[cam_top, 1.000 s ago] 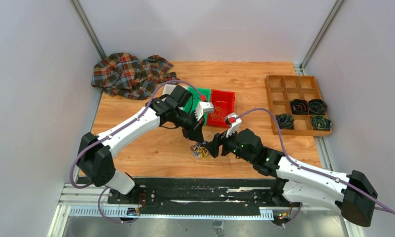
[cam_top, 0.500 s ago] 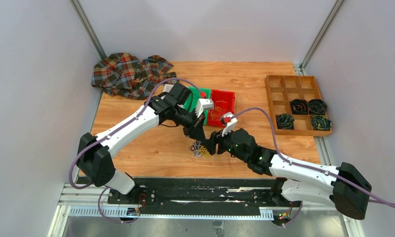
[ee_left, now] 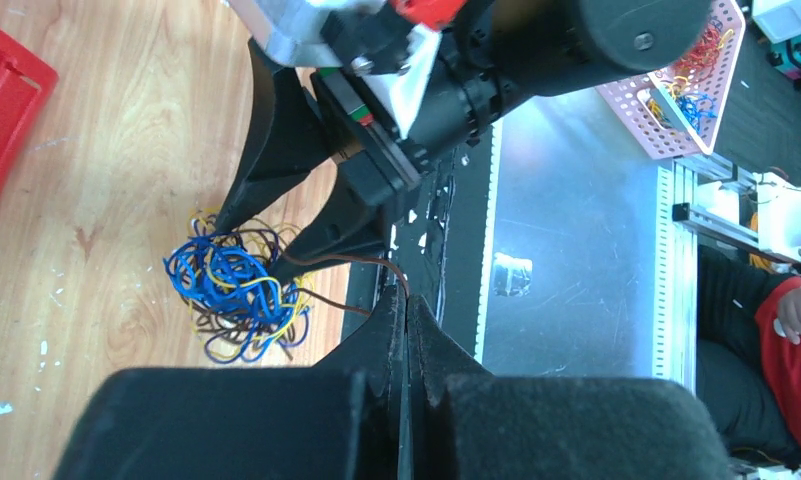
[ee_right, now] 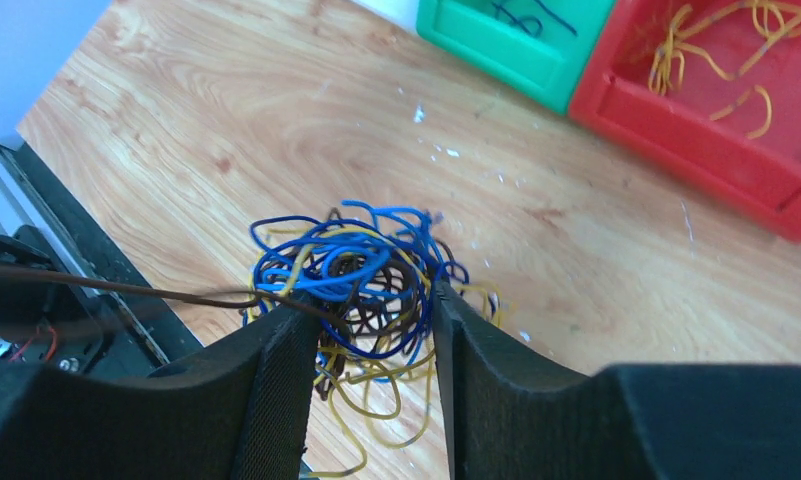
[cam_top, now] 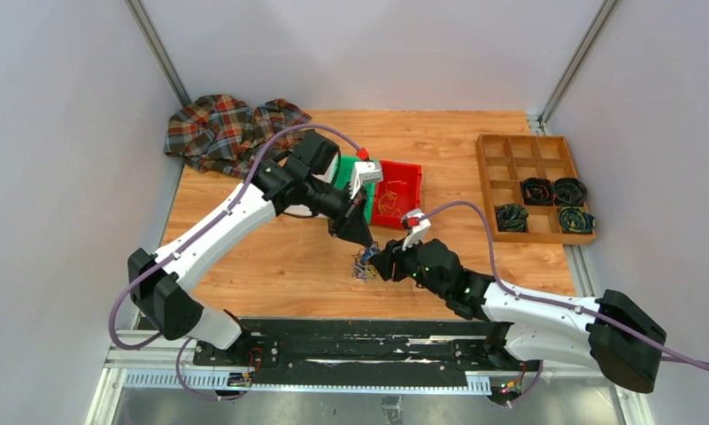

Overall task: Untangle the cables
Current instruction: Untie the cable.

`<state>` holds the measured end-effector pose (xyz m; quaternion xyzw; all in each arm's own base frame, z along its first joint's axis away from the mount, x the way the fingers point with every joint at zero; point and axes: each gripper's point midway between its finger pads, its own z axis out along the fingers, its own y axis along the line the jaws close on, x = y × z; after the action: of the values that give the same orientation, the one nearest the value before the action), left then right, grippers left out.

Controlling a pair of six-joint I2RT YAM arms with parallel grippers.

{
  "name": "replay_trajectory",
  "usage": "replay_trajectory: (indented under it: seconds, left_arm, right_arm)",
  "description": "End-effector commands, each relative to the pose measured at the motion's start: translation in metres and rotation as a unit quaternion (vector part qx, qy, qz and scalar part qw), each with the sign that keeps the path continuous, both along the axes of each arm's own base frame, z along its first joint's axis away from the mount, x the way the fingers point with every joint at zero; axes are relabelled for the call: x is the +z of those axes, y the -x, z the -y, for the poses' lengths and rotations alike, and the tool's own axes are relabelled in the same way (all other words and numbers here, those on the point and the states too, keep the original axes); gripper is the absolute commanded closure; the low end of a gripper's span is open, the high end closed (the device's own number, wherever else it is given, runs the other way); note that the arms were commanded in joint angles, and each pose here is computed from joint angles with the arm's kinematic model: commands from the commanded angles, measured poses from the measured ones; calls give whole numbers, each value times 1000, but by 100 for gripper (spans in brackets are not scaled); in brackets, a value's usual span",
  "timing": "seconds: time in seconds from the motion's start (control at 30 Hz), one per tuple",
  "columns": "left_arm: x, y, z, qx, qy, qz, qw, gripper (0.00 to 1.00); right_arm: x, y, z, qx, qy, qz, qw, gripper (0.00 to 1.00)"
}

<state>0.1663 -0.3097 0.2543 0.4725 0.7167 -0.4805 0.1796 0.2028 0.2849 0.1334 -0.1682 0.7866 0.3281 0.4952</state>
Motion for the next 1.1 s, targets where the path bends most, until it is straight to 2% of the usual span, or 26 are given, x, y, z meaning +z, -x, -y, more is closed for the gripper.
replay_trajectory:
  seconds: [0.0,0.3,0.5,0.63,0.83,1.07]
  left_arm:
    - [41,13,-5,-18,30,33,999,99]
    - [84,-6,-14,18,26,123,992,99]
    - [123,-20,-20,40,37,192,980,99]
    - [121,-27,-25,51,24,218,974,99]
    - [95,-29,-27,51,-4,200,979,100]
    - [90,-27,-25,52,-7,182,982,100]
  right_arm:
    - [-19,3,18,-32,8,-13,999,57]
    - [-58,17,53,-60,51,-43,996,62]
    - [-70,23,71,-73,79,-54,993,63]
    - [-41,22,74,-75,64,-35,995,60]
    - [40,18,67,-58,3,32,998,38]
    - [86,18,32,-3,-7,69,998,31]
